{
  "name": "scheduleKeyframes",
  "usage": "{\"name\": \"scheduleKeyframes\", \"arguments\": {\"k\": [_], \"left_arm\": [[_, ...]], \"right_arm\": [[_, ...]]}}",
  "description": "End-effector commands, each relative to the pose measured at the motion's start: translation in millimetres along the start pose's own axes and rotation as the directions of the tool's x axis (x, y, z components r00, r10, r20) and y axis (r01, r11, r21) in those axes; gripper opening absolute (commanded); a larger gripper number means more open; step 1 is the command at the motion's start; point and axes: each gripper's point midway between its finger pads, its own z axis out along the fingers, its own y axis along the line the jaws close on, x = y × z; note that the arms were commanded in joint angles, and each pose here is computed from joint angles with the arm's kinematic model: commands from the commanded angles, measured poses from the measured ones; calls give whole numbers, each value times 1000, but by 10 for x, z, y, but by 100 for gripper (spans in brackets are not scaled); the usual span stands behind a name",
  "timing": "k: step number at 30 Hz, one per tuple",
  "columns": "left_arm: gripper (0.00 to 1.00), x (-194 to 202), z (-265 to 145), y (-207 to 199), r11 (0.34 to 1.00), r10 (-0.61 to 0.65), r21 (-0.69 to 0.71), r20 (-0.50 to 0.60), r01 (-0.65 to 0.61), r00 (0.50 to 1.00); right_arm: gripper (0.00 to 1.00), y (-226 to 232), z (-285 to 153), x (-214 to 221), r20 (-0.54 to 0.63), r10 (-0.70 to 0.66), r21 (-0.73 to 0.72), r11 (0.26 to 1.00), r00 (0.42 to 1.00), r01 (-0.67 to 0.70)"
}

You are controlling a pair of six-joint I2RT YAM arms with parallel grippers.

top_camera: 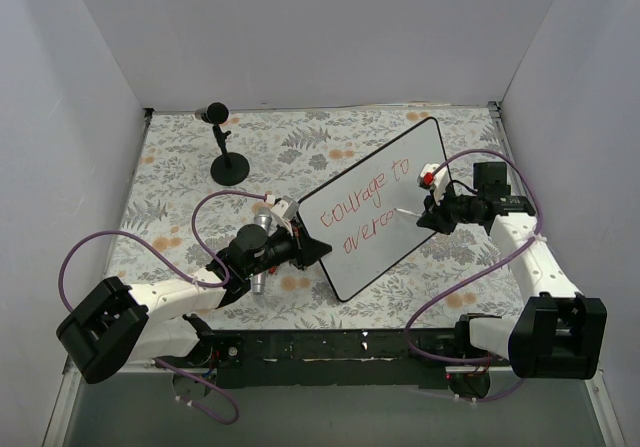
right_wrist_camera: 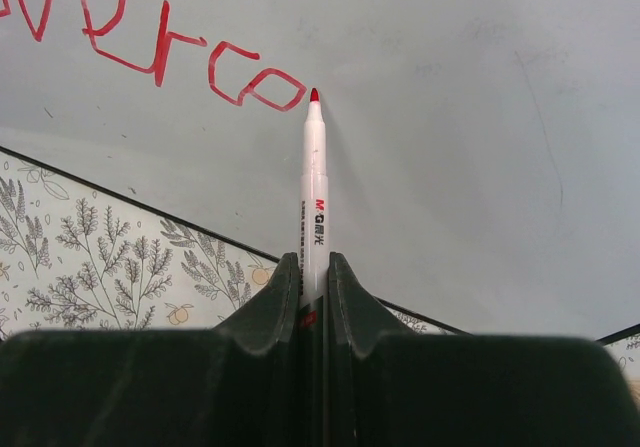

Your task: Write a sentence on the whiteboard

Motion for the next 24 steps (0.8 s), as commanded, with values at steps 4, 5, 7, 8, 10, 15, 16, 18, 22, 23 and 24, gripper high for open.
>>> {"name": "scheduleKeyframes", "arguments": {"k": [4, 5, 7, 8, 10, 15, 16, 18, 22, 23, 24], "left_arm": [[0, 48, -31, -81, 998, 51, 50, -22, -50, 998], [0, 48, -32, -87, 997, 53, 52, -21, -52, 998], [0, 57, -36, -83, 997, 51, 51, -23, -50, 998], [0, 55, -32, -83, 997, 51, 51, -23, -50, 998], [0, 58, -34, -83, 998, 50, 51, -23, -49, 998], [0, 46, -37, -84, 997, 54, 50, -19, -53, 998], [0, 53, -37, -80, 997, 52, 49, -20, -51, 998], [0, 49, -39, -83, 997, 52, 50, -19, -51, 998], [0, 50, -37, -82, 998, 51, 50, -19, -50, 999], [0, 53, -39, -75, 998, 50, 48, -19, -49, 999], [0, 62, -38, -78, 997, 51, 50, -22, -50, 998]], "right_arm": [[1, -185, -22, -175, 36, -22, 42, 999, 999, 20], [1, -185, -17, -168, 36, -20, 41, 999, 999, 19], [1, -183, -4, -133, 25, -17, 36, 999, 1000, 16], [1, -176, 2, -120, 20, -20, 33, 999, 1000, 19], [1, -160, 18, -65, 5, -11, 26, 1000, 1000, 11], [1, -107, 28, 50, -19, -5, 12, 1000, 1000, 5], [1, -93, 30, 81, -25, -1, 10, 1000, 1000, 1], [1, -60, 34, 116, -33, -2, 1, 1000, 999, 2], [1, -3, 46, 192, -47, 1, -14, 1000, 999, -2], [1, 6, 46, 201, -49, 3, -17, 1000, 999, -4], [1, 13, 45, 207, -51, 2, -18, 1000, 999, -3]]}}
